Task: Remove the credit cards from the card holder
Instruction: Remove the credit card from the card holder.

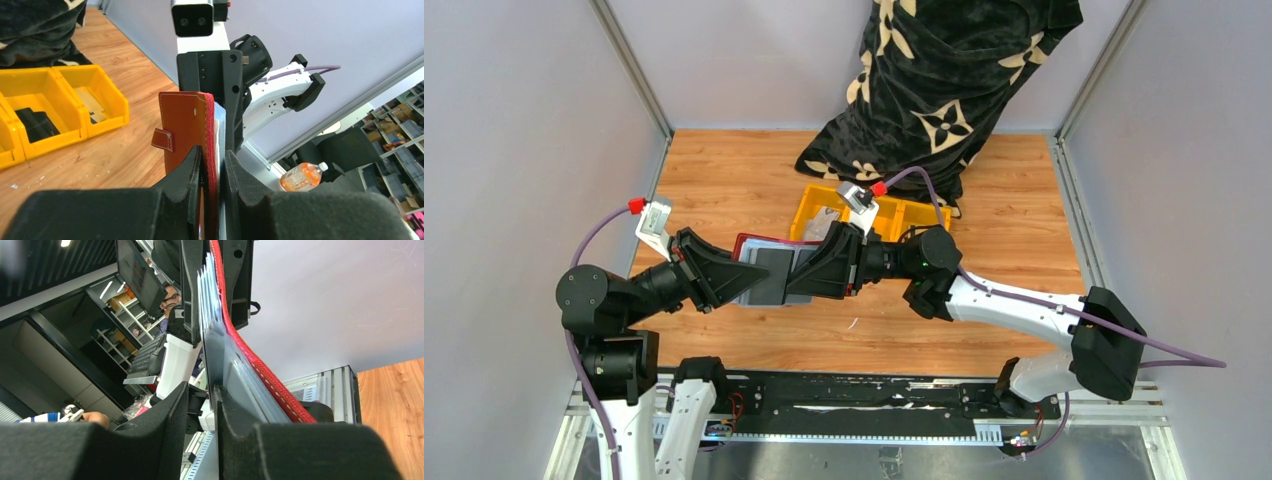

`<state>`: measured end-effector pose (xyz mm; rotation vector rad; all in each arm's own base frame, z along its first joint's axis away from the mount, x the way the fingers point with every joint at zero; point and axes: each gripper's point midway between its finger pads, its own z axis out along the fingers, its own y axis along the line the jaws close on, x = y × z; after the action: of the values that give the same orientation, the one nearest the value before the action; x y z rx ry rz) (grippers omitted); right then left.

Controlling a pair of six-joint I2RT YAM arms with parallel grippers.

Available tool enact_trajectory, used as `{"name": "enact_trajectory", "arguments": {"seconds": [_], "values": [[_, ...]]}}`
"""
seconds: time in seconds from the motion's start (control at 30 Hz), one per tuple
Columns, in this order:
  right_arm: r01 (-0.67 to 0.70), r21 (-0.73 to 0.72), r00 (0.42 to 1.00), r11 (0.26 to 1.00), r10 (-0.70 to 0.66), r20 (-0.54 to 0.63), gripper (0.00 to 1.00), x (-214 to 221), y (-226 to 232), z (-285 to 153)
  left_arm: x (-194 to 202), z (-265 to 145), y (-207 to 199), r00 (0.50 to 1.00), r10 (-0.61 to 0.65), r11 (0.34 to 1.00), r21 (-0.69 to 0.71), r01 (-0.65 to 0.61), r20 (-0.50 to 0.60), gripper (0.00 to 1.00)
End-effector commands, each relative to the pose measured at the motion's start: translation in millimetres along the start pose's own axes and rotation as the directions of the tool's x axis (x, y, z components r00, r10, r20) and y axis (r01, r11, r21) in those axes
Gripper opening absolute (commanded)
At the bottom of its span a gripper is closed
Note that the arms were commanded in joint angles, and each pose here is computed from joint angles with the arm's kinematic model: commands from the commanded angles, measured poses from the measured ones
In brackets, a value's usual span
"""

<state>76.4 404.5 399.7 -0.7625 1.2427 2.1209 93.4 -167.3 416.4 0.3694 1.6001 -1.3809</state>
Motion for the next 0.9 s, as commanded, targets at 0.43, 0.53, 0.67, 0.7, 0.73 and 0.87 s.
{"name": "enact_trajectory", "arguments": {"seconds": [0.43, 0.53, 0.67, 0.7, 0.73, 0.87], "values": [[0.040, -0.107, 0.997, 0.994, -0.033, 0.063, 0.00, -17.7, 21.7, 10.1, -2.2, 0.4, -3.9, 1.000, -0.011, 1.000, 0.012, 0.011, 0.008, 0.11], [0.048, -0.096, 0.997, 0.994, -0.041, 0.068, 0.00, -15.7, 20.6, 3.6, -3.8, 0.3, -6.3, 1.000, -0.007, 1.000, 0.014, 0.006, 0.009, 0.11], [0.057, -0.083, 0.995, 0.995, -0.050, 0.087, 0.00, -12.4, 18.6, -5.5, -6.0, 0.2, -9.4, 1.000, -0.009, 1.000, 0.016, 0.009, 0.014, 0.11], [0.055, -0.078, 0.995, 0.995, -0.048, 0.090, 0.00, -10.5, 16.5, -7.6, -6.7, 0.1, -10.6, 1.000, -0.010, 1.000, 0.018, 0.010, 0.016, 0.11], [0.053, -0.076, 0.994, 0.996, -0.045, 0.096, 0.00, -10.1, 15.8, -8.7, -7.5, 0.2, -11.8, 1.000, -0.014, 1.000, 0.021, 0.013, 0.019, 0.11], [0.049, -0.078, 0.993, 0.996, -0.041, 0.112, 0.00, -10.9, 15.4, -10.1, -9.2, -0.1, -15.3, 1.000, -0.017, 0.999, 0.028, 0.017, 0.025, 0.11]]}}
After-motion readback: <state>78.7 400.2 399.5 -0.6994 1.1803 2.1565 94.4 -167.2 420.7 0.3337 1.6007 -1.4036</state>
